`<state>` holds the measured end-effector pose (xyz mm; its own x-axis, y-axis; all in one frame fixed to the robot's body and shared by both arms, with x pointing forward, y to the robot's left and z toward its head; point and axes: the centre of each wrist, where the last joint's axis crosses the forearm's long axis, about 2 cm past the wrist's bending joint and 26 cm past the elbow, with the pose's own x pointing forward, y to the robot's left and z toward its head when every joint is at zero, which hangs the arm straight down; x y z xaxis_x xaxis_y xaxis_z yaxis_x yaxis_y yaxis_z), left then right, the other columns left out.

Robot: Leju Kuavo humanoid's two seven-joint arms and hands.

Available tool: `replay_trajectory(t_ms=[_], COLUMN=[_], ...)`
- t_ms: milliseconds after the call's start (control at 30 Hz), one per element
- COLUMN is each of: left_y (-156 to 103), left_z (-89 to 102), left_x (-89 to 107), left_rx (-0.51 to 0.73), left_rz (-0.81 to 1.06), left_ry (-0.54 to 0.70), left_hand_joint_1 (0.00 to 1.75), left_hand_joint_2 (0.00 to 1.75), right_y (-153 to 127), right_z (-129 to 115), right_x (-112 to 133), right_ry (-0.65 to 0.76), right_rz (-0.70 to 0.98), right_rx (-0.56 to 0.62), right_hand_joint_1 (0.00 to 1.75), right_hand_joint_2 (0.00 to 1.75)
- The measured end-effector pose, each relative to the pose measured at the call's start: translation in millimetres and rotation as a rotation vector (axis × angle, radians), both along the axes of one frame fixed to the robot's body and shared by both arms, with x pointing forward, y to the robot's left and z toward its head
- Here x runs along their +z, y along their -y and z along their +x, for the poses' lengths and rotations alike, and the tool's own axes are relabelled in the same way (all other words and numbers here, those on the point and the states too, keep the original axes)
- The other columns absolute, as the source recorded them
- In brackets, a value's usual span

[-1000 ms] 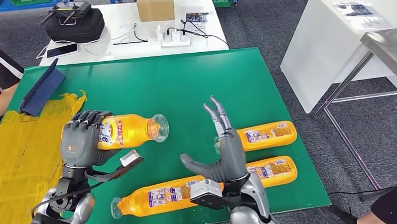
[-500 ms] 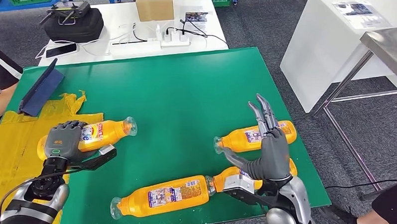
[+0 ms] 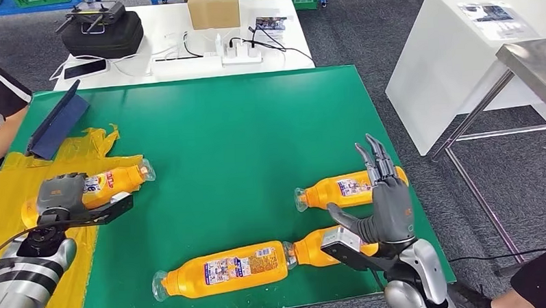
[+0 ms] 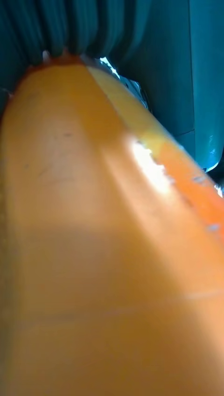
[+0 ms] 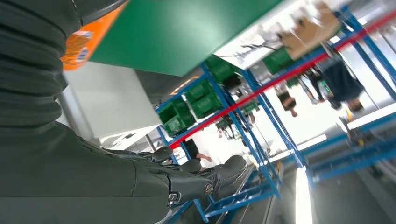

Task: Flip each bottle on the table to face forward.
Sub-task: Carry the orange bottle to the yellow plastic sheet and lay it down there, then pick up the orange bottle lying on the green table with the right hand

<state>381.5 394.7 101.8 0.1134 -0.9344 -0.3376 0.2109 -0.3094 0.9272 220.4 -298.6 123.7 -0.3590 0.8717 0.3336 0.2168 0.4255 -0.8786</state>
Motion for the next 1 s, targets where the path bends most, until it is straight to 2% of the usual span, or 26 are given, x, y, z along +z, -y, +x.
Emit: replay_trajectory(t_ms=[33,133,167,300,433,600,767,900,1000], left_y=[0.8,3.1,3.6,4.9,4.7,1.2,7.4,22.2,40.7], left_z=[1.0,2.3,2.5,3.4,5.3,9.1,9.9,10.5,9.5], left_x=[-0.6,-3.1,-3.9,-6.5,-7.1,-4.7,-5.6,-6.7,-3.9], left_rx=[0.002,0.006,0.006,-0.012,-0.018,-0.021,-0.012,-0.042,-0.095], left_rz=[0.001,-0.003,-0.006,-0.026,-0.036,-0.043,-0.062,-0.130,-0.241], left_ry=[-0.008,-0.027,-0.036,-0.098,-0.175,-0.281,-0.224,-0.112,0.029], left_hand_joint_1=[0.56,0.05,0.00,0.00,0.00,0.00,0.00,0.00,0.00], left_hand_joint_2=[1.75,1.75,1.75,1.75,0.00,0.00,0.00,1.75,1.75], right_y=[3.8,12.7,14.9,22.1,29.3,37.3,46.8,52.1,56.4], right_z=[1.4,4.3,5.1,9.8,18.5,31.1,33.9,30.9,22.0], right_x=[-2.4,-8.1,-9.4,-13.2,-17.4,-22.6,-28.1,-30.9,-33.6], right_ry=[-0.014,-0.042,-0.048,-0.073,-0.092,-0.124,-0.150,-0.161,-0.173], right_rz=[-0.016,-0.048,-0.055,-0.083,-0.123,-0.148,-0.166,-0.165,-0.149], right_rx=[-0.003,-0.014,-0.017,-0.031,-0.061,-0.081,-0.100,-0.115,-0.116], right_hand_joint_1=[0.00,0.00,0.00,0.00,0.00,0.00,0.00,0.00,0.00], right_hand_joint_2=[1.75,1.75,1.75,1.75,1.75,1.75,1.75,1.75,1.75])
